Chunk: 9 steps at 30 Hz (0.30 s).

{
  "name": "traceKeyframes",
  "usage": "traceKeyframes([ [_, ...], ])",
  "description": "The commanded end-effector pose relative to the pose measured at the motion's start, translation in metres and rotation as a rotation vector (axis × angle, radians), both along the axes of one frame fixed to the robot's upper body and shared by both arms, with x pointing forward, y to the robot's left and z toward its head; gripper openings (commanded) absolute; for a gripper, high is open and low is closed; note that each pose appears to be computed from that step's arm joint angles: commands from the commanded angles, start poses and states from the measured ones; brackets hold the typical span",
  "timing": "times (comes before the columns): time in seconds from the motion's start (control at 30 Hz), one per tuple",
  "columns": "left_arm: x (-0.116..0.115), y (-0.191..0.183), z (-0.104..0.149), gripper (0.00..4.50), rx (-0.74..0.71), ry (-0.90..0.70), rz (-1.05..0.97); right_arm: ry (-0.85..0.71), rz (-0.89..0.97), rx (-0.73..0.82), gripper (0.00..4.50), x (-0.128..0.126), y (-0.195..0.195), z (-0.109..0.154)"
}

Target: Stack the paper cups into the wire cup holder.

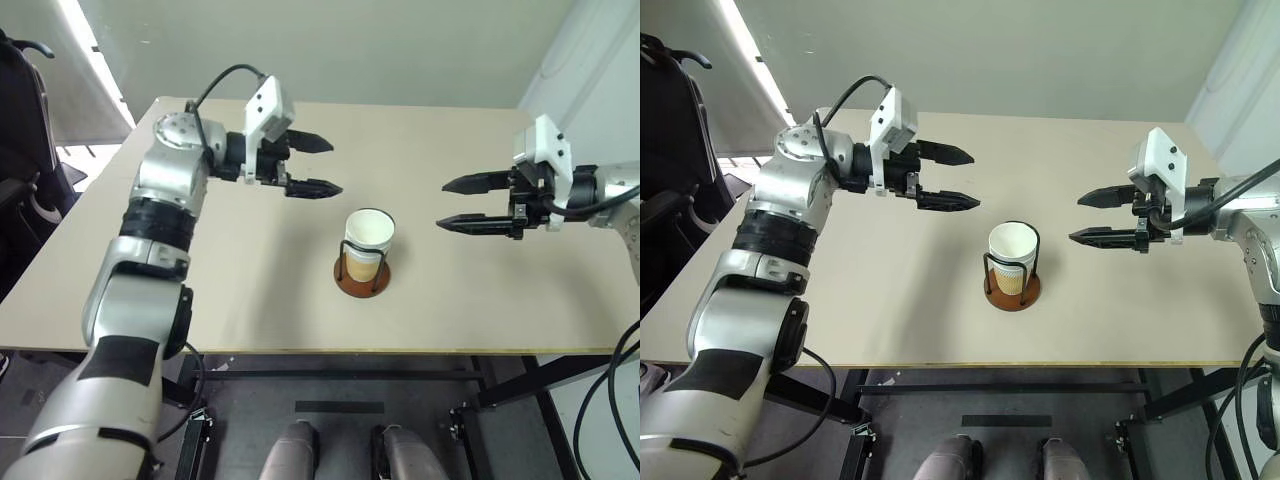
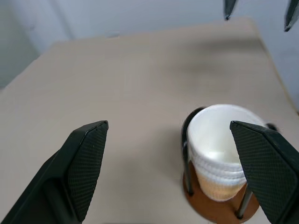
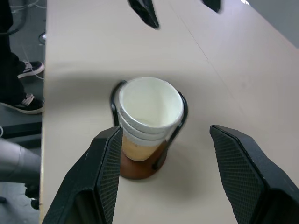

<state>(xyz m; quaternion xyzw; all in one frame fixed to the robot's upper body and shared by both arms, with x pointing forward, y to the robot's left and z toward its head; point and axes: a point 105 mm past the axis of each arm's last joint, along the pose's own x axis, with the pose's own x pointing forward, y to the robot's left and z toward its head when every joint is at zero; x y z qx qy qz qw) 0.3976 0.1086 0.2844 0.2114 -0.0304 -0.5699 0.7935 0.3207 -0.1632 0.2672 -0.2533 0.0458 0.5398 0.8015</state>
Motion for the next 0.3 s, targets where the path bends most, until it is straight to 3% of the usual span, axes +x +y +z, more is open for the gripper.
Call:
traceKeyframes([
  [0.03, 0.007, 0.016, 0.024, 4.47, -0.110, -0.092, 0.155, -0.026, -0.055, 0.028, 2.98, 0.013, -0.009, 0.006],
  [0.3, 0.020, 0.046, 0.012, 4.47, -0.205, -0.112, 0.402, -0.068, -0.260, 0.127, 2.98, 0.051, -0.032, 0.001],
])
